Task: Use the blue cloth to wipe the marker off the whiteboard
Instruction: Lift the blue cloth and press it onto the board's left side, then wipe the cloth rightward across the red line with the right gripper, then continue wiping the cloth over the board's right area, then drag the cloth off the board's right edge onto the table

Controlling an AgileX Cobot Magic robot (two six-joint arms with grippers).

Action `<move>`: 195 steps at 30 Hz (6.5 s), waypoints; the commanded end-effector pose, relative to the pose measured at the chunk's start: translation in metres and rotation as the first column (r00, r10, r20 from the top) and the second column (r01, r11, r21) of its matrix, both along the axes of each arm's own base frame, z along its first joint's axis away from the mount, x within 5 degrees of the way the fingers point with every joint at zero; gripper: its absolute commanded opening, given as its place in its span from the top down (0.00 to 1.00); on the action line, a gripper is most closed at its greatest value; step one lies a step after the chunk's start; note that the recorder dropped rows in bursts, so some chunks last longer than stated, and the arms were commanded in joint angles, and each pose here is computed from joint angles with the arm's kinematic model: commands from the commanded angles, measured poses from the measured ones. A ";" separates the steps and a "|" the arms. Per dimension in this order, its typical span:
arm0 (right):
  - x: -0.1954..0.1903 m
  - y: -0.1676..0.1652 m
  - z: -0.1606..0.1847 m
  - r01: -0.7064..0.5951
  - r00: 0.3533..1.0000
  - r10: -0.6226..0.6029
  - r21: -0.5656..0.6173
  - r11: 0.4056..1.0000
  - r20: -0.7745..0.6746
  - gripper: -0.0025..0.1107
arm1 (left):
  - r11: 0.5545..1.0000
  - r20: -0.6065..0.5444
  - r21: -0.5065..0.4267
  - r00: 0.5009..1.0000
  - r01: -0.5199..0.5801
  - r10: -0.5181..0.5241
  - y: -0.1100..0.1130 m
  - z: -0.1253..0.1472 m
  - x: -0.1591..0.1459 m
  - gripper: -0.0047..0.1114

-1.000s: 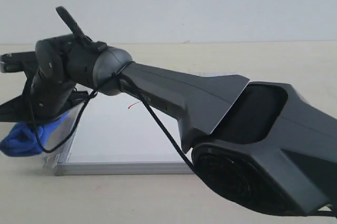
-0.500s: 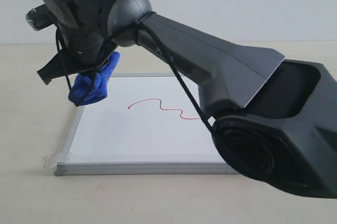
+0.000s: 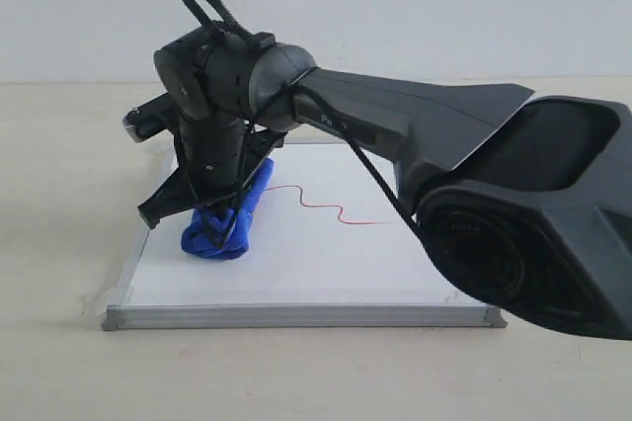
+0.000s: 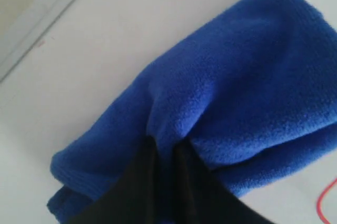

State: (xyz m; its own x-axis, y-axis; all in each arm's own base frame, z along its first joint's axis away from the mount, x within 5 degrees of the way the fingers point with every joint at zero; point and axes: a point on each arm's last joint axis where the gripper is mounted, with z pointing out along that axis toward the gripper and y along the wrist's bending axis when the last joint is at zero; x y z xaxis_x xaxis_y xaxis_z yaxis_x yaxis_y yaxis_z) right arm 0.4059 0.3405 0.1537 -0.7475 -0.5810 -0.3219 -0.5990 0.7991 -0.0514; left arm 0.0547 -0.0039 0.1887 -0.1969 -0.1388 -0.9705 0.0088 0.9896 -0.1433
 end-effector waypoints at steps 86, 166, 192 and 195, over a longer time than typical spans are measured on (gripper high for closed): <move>-0.031 -0.098 -0.094 -0.074 0.857 0.045 -0.036 0.997 -0.513 0.98 | 1.000 -0.002 0.009 1.000 -0.002 0.002 0.000 -0.001 0.000 0.92; 0.004 -0.229 -0.030 0.385 0.898 -0.394 -0.081 0.919 -0.196 0.98 | 1.000 -0.002 0.009 1.000 -0.002 0.002 0.000 -0.001 0.000 0.92; -0.054 -0.259 0.048 0.185 0.979 -0.199 -0.210 0.960 -0.049 0.98 | 1.000 -0.002 0.009 1.000 -0.002 0.002 0.000 -0.001 0.000 0.92; -0.054 -0.283 0.045 0.188 0.975 -0.210 -0.233 0.954 -0.074 0.98 | 1.000 -0.002 0.009 1.000 -0.002 0.002 0.000 -0.001 0.000 0.92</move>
